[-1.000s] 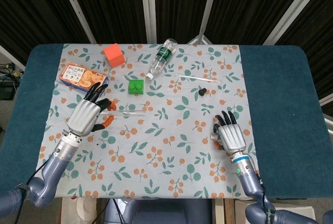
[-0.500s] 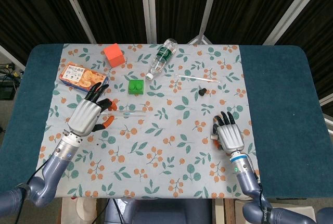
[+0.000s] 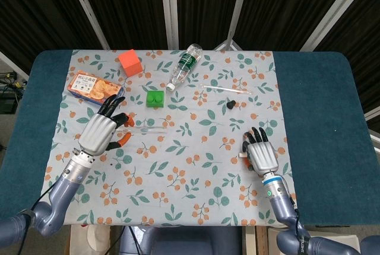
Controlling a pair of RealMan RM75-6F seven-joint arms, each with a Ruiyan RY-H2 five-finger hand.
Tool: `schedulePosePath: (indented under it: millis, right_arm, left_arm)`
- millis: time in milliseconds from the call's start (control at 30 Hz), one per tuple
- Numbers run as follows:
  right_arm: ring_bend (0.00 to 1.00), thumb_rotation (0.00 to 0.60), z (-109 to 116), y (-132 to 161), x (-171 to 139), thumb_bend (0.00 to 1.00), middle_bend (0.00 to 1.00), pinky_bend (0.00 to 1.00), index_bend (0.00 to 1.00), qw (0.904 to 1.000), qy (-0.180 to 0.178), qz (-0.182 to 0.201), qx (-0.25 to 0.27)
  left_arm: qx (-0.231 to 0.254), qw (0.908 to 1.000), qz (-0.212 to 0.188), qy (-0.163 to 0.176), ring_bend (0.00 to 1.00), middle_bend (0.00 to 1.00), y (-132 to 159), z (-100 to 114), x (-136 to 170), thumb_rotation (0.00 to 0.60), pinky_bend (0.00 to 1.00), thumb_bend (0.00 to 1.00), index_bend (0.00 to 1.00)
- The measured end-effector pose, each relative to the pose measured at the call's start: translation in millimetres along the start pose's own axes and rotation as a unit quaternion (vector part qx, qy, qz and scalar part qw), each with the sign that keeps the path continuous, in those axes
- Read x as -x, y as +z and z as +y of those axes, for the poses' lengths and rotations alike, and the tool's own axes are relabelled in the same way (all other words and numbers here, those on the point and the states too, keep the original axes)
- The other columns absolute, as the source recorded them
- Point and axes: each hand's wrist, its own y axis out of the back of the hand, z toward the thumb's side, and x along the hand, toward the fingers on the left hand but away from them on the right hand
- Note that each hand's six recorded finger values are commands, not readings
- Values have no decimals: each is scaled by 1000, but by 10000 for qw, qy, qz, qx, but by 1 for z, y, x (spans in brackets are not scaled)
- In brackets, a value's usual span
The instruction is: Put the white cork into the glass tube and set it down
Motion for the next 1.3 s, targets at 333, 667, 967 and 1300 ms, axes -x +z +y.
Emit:
schedulePosePath:
  millis: [333,667,967,1300]
  right_arm:
    - [26,600,36,3,6,439,211,23,562,9989,-448,118,98]
    - [26,600,101,-1,21,439,211,23,562,9941,-1068,119,143]
    - [26,600,133,4,25,438,211,23,562,9846,-1643,413,-428]
    - [26,600,151,20,32,438,211,24,562,9590,-2369,912,-1262]
  left_arm:
    - [208,9997,-95,-133,89,594,9,-13,-14,600,0,752,543]
    - [954,9954,-43,-7,89,594,20,-49,-46,600,0,752,543]
    - [1513,9882,212,92,89,594,26,-76,-62,600,0,752,543]
    - [1656,9854,401,19,89,594,30,-87,-72,600,0,752,543]
